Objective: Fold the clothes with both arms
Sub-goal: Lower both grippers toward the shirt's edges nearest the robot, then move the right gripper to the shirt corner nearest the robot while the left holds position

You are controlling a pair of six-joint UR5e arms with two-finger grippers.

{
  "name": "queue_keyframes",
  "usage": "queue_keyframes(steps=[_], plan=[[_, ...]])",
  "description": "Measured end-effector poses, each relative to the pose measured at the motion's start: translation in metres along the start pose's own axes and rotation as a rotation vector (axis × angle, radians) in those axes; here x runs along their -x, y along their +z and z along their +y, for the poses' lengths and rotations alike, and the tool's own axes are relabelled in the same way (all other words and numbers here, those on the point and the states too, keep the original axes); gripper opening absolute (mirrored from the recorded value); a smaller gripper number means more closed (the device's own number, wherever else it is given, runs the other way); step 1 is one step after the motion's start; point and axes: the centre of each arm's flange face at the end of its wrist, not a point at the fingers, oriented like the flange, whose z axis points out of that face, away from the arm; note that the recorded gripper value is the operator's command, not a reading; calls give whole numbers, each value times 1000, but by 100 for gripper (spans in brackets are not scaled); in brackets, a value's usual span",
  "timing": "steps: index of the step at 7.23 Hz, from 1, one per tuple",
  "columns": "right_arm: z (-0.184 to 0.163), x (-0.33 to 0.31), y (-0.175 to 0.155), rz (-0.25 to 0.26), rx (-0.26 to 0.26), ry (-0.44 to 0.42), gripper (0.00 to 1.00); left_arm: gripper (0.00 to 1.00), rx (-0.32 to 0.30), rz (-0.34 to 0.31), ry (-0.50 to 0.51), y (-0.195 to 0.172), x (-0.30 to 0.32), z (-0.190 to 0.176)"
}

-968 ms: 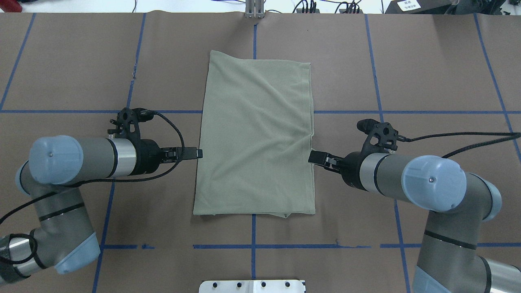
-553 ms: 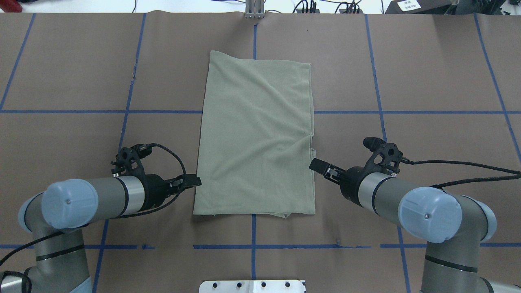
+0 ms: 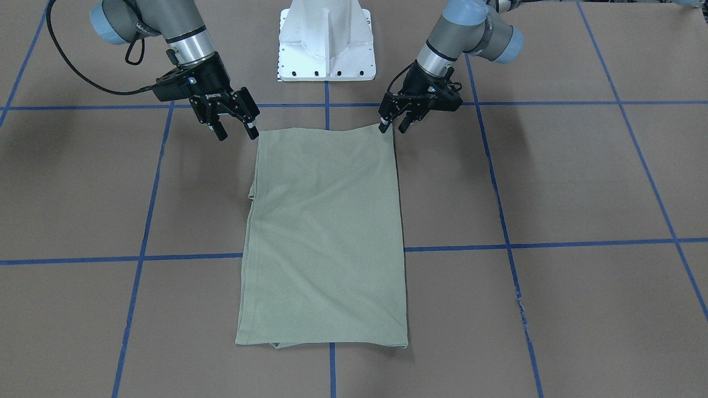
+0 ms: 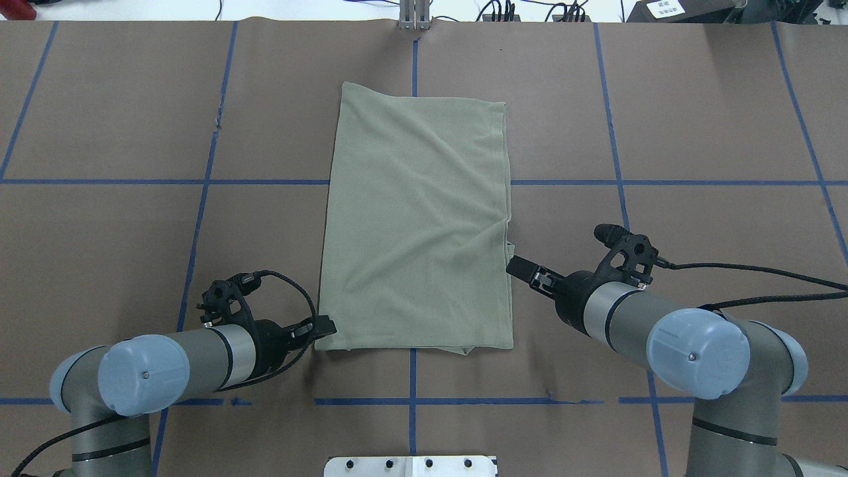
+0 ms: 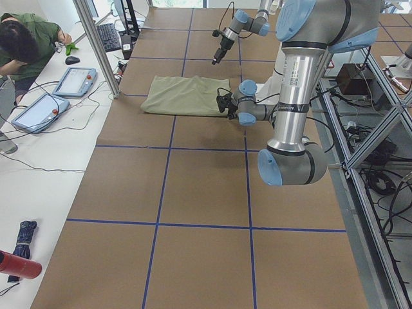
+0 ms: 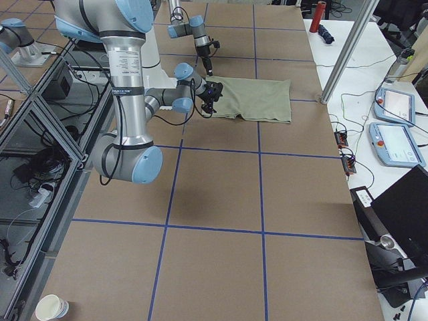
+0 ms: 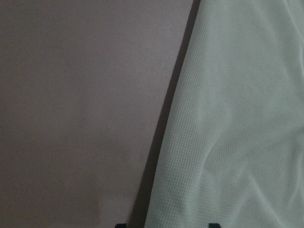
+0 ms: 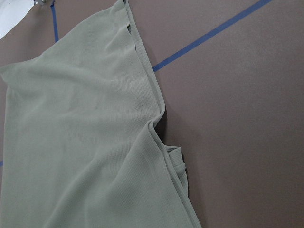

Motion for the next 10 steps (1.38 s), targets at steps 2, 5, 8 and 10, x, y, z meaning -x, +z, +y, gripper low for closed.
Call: queue_keyframes(steps=[2,5,8,10], plan=[[1,-1,1,1,-5,-2,100,66,16,-3,4,3,1,10],[2,-1,2,0,-17,-7,100,60,23,3,5,4,-4,15],[4,-2,3,1,-17,-9,100,41,24,2,6,7,-4,16],[5,-2,4,2,-15,-11,100,0,22,2,6,7,-4,16]])
